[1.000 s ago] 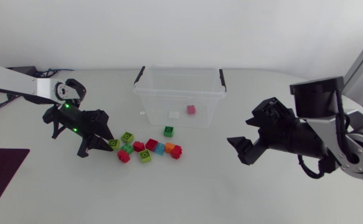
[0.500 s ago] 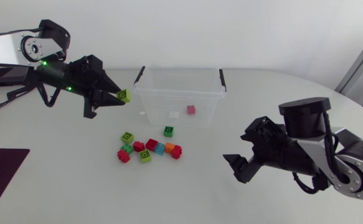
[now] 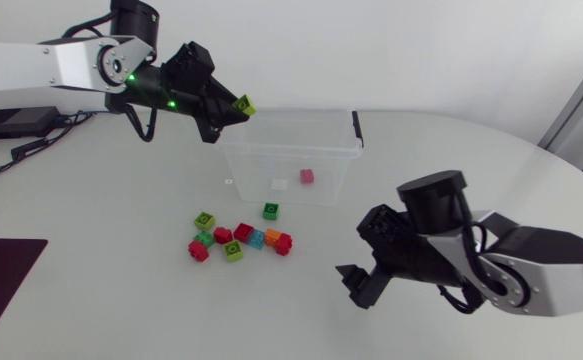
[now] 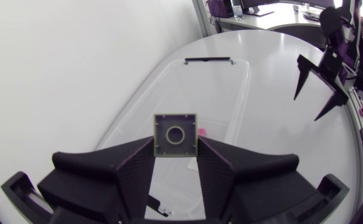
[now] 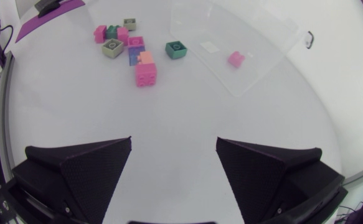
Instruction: Pick up the duplo bricks and place them in the container
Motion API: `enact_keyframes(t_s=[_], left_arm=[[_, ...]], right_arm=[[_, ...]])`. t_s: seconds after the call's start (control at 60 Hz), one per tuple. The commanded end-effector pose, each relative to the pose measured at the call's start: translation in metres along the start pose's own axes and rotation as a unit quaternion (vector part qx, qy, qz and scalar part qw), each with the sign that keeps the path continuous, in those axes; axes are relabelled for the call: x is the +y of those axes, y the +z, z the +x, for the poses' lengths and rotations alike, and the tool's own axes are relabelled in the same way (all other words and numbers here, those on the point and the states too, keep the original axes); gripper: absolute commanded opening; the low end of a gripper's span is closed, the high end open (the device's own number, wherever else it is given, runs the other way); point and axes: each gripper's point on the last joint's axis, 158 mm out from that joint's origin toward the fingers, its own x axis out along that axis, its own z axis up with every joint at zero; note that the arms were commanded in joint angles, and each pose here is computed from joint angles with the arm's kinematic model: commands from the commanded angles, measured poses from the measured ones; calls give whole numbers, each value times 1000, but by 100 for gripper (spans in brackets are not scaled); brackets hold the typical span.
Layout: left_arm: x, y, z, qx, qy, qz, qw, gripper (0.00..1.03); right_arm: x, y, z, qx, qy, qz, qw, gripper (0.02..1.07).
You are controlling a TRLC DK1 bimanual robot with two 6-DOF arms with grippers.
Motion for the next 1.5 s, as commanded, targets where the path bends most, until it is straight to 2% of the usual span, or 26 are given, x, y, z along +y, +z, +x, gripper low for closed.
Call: enact_keyframes(t_s=[0.0, 0.15, 0.2, 0.217, 0.233, 0.25, 0.283, 0.3, 0.317, 0.367, 0.417, 0.483, 0.683, 0.817, 0.917, 1.183, 1.483], left_arm=[[6, -2, 19, 0, 0, -18, 1000, 23], [22, 0, 33, 0, 15, -23, 1000, 23], [27, 0, 39, 2, 19, -26, 999, 27], [29, 0, 42, 4, 21, -27, 999, 35], [29, -1, 42, 5, 22, -28, 999, 36], [31, -1, 45, 6, 24, -29, 999, 53], [31, -1, 46, 8, 25, -30, 999, 66], [31, -2, 46, 9, 26, -30, 999, 68], [31, -3, 46, 11, 27, -30, 999, 83], [30, -2, 45, 12, 27, -30, 999, 93], [31, -2, 41, 12, 30, -30, 999, 98], [35, -1, 31, 11, 37, -29, 999, 98], [40, -3, -30, 12, 68, -36, 997, 98], [23, -31, -66, 51, 57, -52, 996, 98], [-5, -62, -80, 93, 20, -66, 993, 98], [-42, -120, -112, 132, 16, -81, 988, 98], [-100, -160, -116, 161, -23, -115, 980, 97]], right_arm=[[5, 14, 13, 0, 4, 1, 1000, 101], [13, 29, 37, 7, 11, -15, 1000, 101], [14, 33, 45, 10, 14, -17, 1000, 101], [15, 35, 50, 12, 16, -19, 1000, 101], [15, 35, 50, 13, 16, -19, 1000, 101], [14, 39, 57, 14, 17, -20, 1000, 101], [13, 42, 61, 13, 16, -21, 1000, 101], [13, 42, 62, 14, 17, -21, 1000, 101], [12, 45, 67, 13, 16, -22, 1000, 101], [9, 48, 74, 15, 15, -22, 1000, 101], [8, 50, 80, 17, 15, -25, 999, 101], [7, 53, 87, 18, 16, -29, 999, 101], [11, 61, 104, 21, 28, -44, 998, 100], [17, 61, 111, 31, 41, -54, 997, 100], [23, 61, 115, 35, 55, -60, 996, 100], [31, 60, 111, 36, 65, -63, 995, 100], [33, 68, 116, 49, 50, -49, 996, 98]])
